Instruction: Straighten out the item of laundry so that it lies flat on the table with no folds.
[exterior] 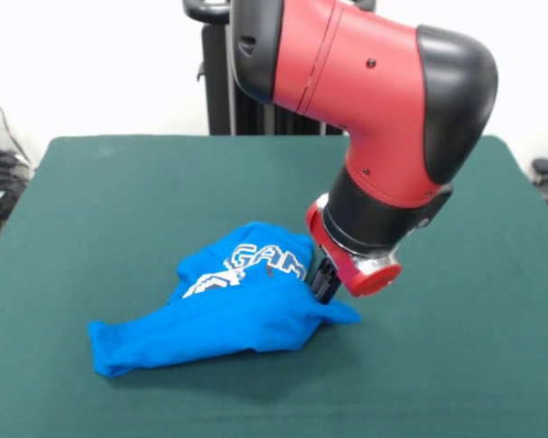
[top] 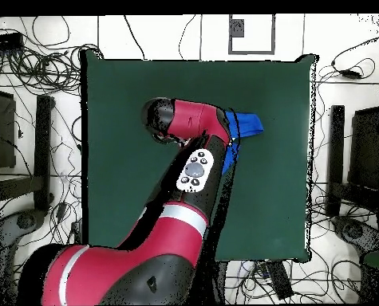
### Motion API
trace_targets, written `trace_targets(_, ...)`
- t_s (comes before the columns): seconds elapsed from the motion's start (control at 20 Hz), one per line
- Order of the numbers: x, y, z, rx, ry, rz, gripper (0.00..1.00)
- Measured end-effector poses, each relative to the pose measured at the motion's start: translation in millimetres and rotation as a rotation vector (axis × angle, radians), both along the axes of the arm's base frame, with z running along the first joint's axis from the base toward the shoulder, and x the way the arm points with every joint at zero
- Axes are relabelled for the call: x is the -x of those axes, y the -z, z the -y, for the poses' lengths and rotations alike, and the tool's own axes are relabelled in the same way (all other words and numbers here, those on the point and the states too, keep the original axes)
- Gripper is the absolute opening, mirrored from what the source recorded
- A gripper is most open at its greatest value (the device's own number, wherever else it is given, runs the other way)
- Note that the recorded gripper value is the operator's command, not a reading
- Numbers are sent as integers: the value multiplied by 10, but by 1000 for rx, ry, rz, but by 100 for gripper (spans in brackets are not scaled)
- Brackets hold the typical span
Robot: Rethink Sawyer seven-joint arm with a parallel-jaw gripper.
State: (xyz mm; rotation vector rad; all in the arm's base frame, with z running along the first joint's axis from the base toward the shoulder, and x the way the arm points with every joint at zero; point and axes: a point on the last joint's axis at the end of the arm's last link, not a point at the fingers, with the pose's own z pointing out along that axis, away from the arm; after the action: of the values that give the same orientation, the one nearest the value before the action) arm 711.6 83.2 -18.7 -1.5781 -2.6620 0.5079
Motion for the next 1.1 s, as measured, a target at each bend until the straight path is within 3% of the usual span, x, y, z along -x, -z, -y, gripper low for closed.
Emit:
trace_targets(0.4, -39, -140, 4, -3, 5, 16, 0)
trace_targets(1.1, -43, -758, 69, -17, 44, 63, 0)
